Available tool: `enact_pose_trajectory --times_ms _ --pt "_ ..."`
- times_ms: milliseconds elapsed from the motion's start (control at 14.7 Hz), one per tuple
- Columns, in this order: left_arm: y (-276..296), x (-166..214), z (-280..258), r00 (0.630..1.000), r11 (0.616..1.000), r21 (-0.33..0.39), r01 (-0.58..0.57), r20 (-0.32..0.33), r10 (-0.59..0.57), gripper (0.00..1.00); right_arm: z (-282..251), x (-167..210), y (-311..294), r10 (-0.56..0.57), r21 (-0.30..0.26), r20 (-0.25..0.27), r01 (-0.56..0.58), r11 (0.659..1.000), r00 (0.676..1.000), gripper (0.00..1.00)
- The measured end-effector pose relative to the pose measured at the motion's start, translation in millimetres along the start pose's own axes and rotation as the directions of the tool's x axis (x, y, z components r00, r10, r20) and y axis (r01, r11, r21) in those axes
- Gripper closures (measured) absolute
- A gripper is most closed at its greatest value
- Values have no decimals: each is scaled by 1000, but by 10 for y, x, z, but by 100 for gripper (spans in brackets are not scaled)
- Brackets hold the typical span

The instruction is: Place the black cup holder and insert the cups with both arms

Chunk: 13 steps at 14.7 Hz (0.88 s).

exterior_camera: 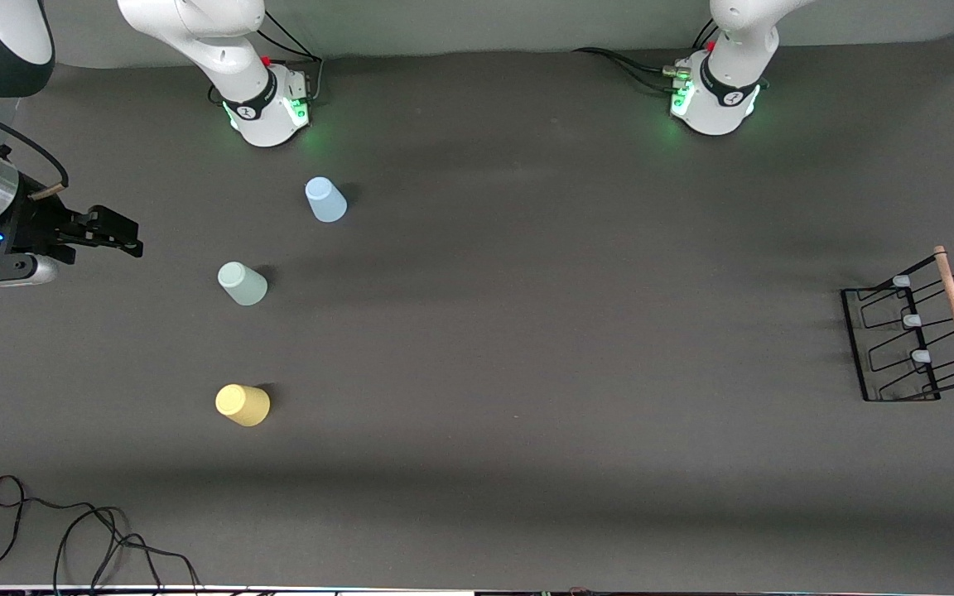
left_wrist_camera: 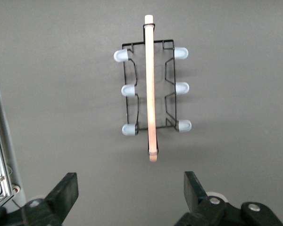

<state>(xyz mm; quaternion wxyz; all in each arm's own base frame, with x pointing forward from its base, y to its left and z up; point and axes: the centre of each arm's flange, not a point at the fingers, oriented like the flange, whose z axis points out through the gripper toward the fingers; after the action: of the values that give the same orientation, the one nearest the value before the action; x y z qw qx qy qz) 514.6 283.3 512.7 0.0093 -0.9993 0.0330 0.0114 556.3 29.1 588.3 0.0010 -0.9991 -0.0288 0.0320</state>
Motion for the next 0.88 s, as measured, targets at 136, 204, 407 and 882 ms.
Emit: enact_pose_trajectory --times_ms 136,204,407,882 --pt "88 96 417 1000 1000 9 -6 -17 6 0 -1 1 -1 0 0 -1 0 1000 1000 0" --pt "107 125 630 1000 1000 13 -9 -24 9 0 -2 1 -2 0 0 -1 0 1000 1000 0" --pt "85 212 1198 1000 1000 13 -11 -26 12 0 -3 1 -4 -1 0 -1 1 1000 1000 0" --pt "340 537 1761 998 999 16 -47 -31 48 4 -2 1 -5 -1 0 -1 1 1000 1000 0"
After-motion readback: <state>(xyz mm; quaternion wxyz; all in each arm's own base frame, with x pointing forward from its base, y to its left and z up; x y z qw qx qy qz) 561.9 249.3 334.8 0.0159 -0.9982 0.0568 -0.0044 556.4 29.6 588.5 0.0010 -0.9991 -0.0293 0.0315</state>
